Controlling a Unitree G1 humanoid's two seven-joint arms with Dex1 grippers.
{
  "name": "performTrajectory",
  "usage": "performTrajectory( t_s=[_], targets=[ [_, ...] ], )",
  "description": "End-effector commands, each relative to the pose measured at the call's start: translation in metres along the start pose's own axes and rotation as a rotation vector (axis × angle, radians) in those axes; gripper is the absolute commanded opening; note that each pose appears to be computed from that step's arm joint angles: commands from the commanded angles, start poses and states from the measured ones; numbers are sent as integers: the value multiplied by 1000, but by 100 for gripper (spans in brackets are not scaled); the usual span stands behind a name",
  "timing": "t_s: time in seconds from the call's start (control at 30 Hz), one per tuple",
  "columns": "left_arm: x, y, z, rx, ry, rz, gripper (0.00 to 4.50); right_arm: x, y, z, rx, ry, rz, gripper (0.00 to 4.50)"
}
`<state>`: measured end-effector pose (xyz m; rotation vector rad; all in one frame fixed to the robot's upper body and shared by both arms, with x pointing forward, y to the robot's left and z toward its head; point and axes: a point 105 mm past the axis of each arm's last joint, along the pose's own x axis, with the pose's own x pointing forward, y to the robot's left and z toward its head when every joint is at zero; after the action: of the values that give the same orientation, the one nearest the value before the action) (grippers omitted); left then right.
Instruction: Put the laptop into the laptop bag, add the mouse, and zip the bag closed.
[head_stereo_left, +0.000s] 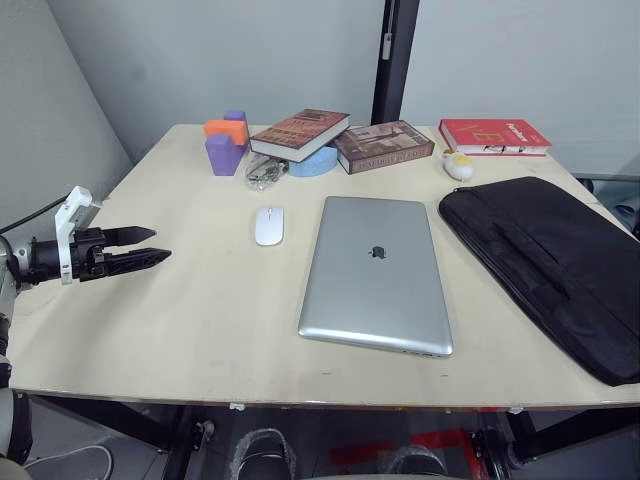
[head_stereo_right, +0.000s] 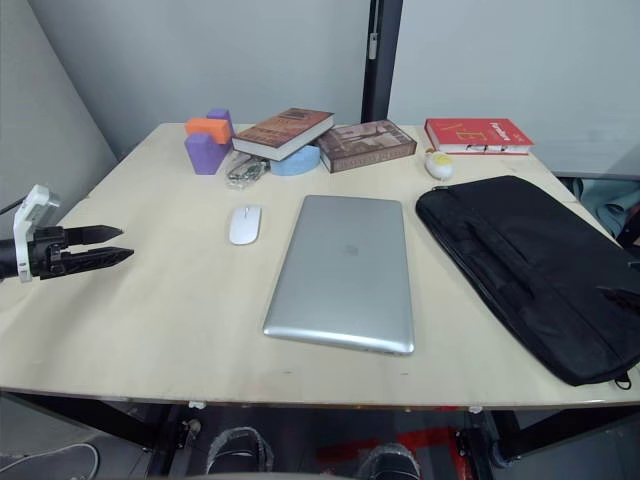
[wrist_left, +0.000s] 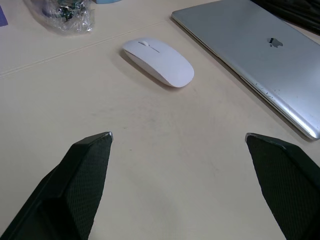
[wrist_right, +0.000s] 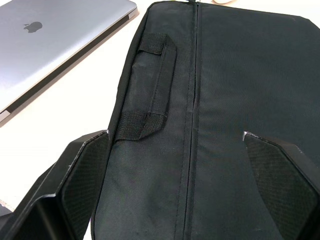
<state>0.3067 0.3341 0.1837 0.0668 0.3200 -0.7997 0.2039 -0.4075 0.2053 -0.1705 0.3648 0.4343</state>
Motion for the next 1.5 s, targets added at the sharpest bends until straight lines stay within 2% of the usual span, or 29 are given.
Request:
performTrajectory(
  t_s=[0.03,0.3,0.47,0.7,0.83,0.93,1.2,1.3,1.5],
  targets=[
    [-1,0,5,19,-6,7,447,-3,0,6,-17,-26,0,450],
    [13,-9,5,3,-6,-52,447,3,5,6,-9,-38,9,450],
    [28,-9,4,-68,-27,-60,447,6,9,11,-14,-56,10,450],
    [68,-29,9,-277,-71,-188,447,21,18,20,-23,-83,12,450],
    [90,-43,4,-390,-49,-244,447,28,27,22,-22,-100,38,450],
    [109,-52,0,-449,-24,-279,450,34,35,28,-37,-128,55,373],
    [156,-68,1,-540,-1,-332,450,53,66,41,-51,-181,148,91],
    [172,-66,1,-596,-6,-309,450,62,77,47,-62,-199,174,2],
    [201,-67,-3,-710,-15,-282,450,90,91,42,-79,-179,197,2]
  ],
)
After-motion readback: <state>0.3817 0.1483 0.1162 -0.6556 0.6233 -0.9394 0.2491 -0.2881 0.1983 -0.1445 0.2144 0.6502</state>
